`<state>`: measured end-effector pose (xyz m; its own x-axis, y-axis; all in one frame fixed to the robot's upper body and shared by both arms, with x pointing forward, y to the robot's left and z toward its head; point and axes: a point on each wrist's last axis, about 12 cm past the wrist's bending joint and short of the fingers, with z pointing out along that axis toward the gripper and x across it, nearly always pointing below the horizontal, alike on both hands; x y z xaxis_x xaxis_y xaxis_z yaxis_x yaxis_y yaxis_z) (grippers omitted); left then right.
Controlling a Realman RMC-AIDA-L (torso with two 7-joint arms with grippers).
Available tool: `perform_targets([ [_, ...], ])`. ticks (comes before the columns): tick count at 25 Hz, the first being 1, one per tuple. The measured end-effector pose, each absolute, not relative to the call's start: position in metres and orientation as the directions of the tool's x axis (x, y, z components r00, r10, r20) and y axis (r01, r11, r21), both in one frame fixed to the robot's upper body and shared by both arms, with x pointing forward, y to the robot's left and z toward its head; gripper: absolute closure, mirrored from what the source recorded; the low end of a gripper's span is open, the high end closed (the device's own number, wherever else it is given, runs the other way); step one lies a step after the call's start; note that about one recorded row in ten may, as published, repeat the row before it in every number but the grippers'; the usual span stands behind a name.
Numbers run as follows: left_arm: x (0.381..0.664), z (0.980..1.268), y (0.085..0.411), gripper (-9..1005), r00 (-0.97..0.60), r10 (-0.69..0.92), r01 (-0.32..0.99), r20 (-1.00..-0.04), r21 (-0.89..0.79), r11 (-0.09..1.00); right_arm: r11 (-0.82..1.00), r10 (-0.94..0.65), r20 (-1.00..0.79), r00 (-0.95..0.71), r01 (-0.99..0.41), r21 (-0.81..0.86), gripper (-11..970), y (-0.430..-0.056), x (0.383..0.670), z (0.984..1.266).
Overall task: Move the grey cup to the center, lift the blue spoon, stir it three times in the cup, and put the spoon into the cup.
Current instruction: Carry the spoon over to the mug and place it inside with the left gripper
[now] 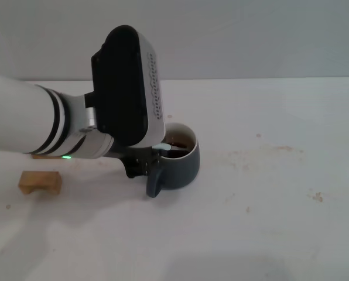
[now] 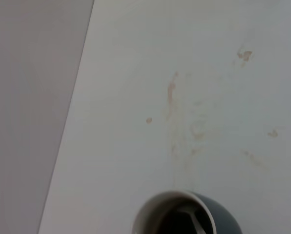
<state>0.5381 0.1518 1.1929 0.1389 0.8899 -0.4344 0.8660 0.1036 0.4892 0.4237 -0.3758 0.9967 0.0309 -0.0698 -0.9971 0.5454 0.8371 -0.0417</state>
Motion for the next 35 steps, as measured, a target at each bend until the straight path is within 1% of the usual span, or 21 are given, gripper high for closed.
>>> perform_targets([
  [5,0.529,1.189,0.164,820,0.102,0.889,0.867,-0.446,0.478,0.14,0.837,-0.07,-0.997,0.031,0.545,-0.041,960,-0.376,0.424,0.997],
  [10,0.527,1.188,0.171,819,0.083,0.892,0.863,-0.445,0.48,0.159,0.845,-0.072,-0.997,0.034,0.532,-0.043,960,-0.374,0.426,0.997],
  [11,0.528,1.188,0.177,819,0.069,0.897,0.854,-0.437,0.49,0.173,0.845,-0.072,-0.997,0.034,0.532,-0.043,960,-0.374,0.426,0.997],
  [20,0.539,1.189,0.184,819,0.048,0.9,0.842,-0.433,0.503,0.197,0.848,-0.073,-0.997,0.034,0.528,-0.044,960,-0.373,0.427,0.997],
  [27,0.545,1.189,0.179,819,0.061,0.902,0.841,-0.427,0.508,0.184,0.847,-0.073,-0.997,0.033,0.53,-0.045,960,-0.373,0.426,0.997],
  [29,0.547,1.191,0.172,819,0.08,0.901,0.842,-0.427,0.512,0.168,0.847,-0.073,-0.997,0.032,0.53,-0.045,960,-0.374,0.425,0.997],
  [32,0.547,1.192,0.169,819,0.09,0.899,0.844,-0.429,0.512,0.16,0.846,-0.074,-0.997,0.032,0.531,-0.046,960,-0.374,0.425,0.997],
  [33,0.544,1.191,0.161,819,0.113,0.896,0.851,-0.429,0.507,0.136,0.846,-0.074,-0.997,0.032,0.531,-0.046,960,-0.374,0.425,0.997],
  [35,0.541,1.19,0.156,819,0.124,0.894,0.855,-0.431,0.504,0.124,0.845,-0.076,-0.997,0.03,0.532,-0.049,960,-0.374,0.424,0.997],
])
